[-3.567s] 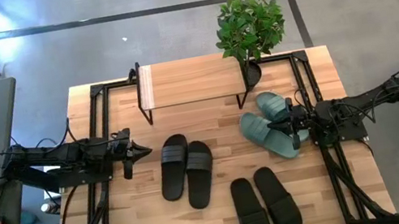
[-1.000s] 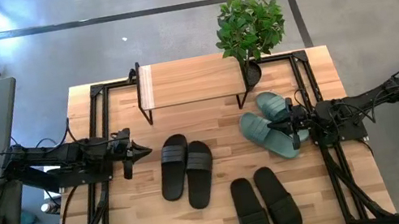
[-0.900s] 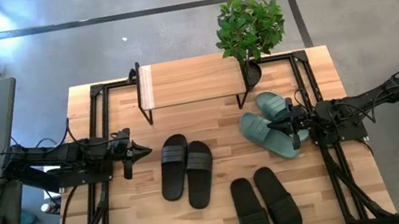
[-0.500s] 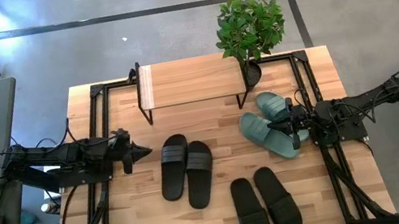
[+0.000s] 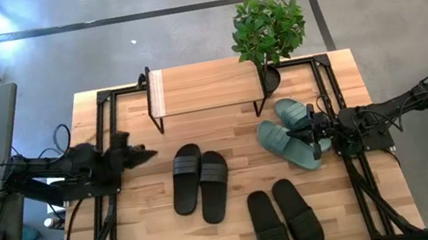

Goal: Pick and place slides into the shelf
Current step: Put the black slipper on the shelf

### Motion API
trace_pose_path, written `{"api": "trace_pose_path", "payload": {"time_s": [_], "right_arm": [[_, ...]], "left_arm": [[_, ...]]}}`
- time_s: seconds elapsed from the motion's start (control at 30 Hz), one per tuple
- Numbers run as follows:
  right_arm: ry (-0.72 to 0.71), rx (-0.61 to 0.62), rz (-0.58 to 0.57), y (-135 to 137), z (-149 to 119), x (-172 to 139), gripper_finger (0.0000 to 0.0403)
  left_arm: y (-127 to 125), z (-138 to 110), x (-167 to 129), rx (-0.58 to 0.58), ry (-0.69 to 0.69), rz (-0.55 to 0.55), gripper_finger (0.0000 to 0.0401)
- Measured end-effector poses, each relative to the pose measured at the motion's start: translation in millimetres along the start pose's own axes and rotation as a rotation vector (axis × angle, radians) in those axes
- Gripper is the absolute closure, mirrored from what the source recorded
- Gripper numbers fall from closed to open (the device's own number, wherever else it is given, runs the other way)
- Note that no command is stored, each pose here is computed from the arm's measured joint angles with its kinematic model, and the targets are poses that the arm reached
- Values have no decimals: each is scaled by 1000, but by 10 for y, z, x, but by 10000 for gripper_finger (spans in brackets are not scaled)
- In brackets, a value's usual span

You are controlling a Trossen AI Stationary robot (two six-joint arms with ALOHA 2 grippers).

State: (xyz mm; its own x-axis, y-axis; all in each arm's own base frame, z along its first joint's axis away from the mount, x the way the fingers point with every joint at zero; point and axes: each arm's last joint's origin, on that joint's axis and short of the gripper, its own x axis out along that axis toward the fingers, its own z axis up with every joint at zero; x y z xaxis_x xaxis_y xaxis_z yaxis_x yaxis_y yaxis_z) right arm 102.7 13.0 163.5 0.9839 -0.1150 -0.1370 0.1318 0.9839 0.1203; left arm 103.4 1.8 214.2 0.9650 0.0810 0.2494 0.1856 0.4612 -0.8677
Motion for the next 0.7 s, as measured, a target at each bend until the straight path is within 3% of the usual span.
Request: {"api": "trace_pose_path", "payload": {"time_s": [0.17, 0.33, 0.5, 0.7], "right_arm": [[-69, 286, 37, 16, 76, -3, 403], [-107, 491, 61, 22, 119, -8, 403], [-106, 521, 62, 22, 119, -7, 403], [-112, 519, 48, 18, 119, -7, 403]], "left_arm": [[-272, 148, -51, 154, -176, -272, 400], [-396, 216, -86, 212, -249, -355, 400], [-606, 292, -56, 257, -198, -437, 400], [-1074, 497, 103, 369, -191, -512, 400]]}}
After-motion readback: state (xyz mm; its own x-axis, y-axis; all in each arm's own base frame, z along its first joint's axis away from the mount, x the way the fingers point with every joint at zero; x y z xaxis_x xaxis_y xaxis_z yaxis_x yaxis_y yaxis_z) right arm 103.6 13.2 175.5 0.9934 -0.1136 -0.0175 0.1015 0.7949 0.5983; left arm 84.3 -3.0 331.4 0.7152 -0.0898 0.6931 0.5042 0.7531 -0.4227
